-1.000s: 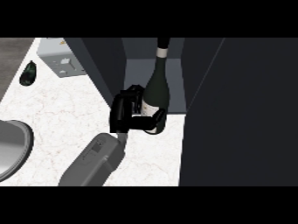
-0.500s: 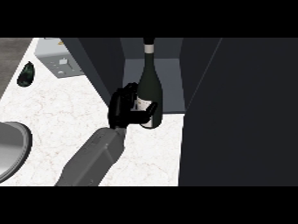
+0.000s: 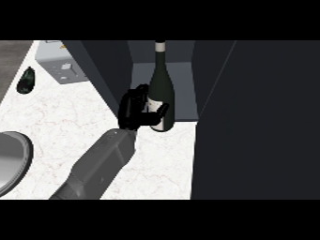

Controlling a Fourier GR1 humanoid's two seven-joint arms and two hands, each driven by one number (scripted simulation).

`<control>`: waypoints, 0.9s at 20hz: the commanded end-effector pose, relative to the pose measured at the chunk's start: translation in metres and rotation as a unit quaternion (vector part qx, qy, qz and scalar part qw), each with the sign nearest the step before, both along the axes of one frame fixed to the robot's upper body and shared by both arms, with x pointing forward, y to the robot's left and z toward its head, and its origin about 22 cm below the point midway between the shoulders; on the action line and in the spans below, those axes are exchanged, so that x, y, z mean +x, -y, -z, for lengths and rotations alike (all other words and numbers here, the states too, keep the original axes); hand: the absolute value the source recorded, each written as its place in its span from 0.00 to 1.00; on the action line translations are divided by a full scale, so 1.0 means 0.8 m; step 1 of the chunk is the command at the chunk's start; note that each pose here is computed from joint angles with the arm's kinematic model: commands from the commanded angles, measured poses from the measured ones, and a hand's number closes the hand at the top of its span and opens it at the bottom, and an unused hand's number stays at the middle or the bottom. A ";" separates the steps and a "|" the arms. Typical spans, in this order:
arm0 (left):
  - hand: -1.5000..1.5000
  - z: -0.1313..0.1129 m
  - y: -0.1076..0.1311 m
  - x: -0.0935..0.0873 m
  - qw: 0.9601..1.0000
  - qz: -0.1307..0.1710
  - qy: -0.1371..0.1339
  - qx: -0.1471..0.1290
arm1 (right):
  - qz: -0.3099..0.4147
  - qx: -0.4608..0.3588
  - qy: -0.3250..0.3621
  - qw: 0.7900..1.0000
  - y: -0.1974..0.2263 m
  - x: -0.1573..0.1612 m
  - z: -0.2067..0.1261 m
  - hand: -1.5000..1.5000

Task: Pick up the wine, place it into the cabinet and close the cabinet

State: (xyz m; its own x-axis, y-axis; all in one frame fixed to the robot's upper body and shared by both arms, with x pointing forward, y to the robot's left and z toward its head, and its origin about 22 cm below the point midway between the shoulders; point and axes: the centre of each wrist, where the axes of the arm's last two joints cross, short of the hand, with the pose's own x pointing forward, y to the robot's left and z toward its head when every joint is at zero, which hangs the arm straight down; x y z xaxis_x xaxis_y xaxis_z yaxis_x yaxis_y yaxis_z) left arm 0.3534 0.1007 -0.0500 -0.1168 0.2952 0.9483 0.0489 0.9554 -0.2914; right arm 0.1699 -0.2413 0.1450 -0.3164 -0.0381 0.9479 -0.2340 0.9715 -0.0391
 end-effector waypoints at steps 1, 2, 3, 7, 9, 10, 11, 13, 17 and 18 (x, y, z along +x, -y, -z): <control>1.00 -0.017 0.007 0.015 1.000 0.010 0.003 -0.008 | 0.003 0.009 -0.006 1.000 -0.001 0.010 -0.004 0.00; 1.00 -0.009 0.010 0.008 1.000 0.005 -0.004 -0.001 | 0.000 0.001 0.004 1.000 -0.009 0.008 0.021 0.00; 1.00 -0.031 0.010 0.025 1.000 0.017 -0.012 -0.015 | 0.006 0.000 -0.007 1.000 0.005 0.009 0.025 0.00; 1.00 -0.026 0.011 0.028 1.000 -0.009 0.006 -0.020 | -0.010 0.002 0.002 1.000 -0.005 -0.004 0.009 0.00; 1.00 -0.025 0.000 0.036 1.000 -0.005 -0.003 -0.030 | -0.004 0.000 -0.004 1.000 0.001 -0.006 0.011 0.00; 1.00 -0.034 0.009 0.038 1.000 0.002 -0.004 -0.025 | -0.008 0.000 -0.001 1.000 -0.008 -0.008 0.007 0.00; 1.00 -0.027 -0.001 0.040 1.000 -0.007 0.000 -0.023 | -0.004 -0.005 0.008 1.000 0.001 0.024 0.001 0.00; 1.00 -0.049 0.004 0.056 1.000 -0.006 0.000 -0.024 | -0.007 0.001 -0.003 1.000 -0.006 0.007 0.020 0.00; 1.00 -0.039 -0.006 0.056 0.999 -0.031 -0.020 0.004 | -0.006 0.002 0.010 1.000 0.003 0.005 0.001 0.00; 1.00 -0.050 -0.004 0.064 0.999 -0.019 -0.028 0.005 | -0.006 -0.001 0.014 1.000 -0.005 0.011 0.010 0.00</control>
State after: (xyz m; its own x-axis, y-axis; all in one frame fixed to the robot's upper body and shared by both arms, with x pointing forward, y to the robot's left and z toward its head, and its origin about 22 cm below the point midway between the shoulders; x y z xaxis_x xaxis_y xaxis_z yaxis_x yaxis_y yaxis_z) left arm 0.3951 0.0988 -0.0164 -0.0977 0.3040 0.9476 0.0139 0.9525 -0.3042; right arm 0.1749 -0.2388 0.1393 -0.3286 -0.0391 0.9436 -0.2438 0.9688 -0.0448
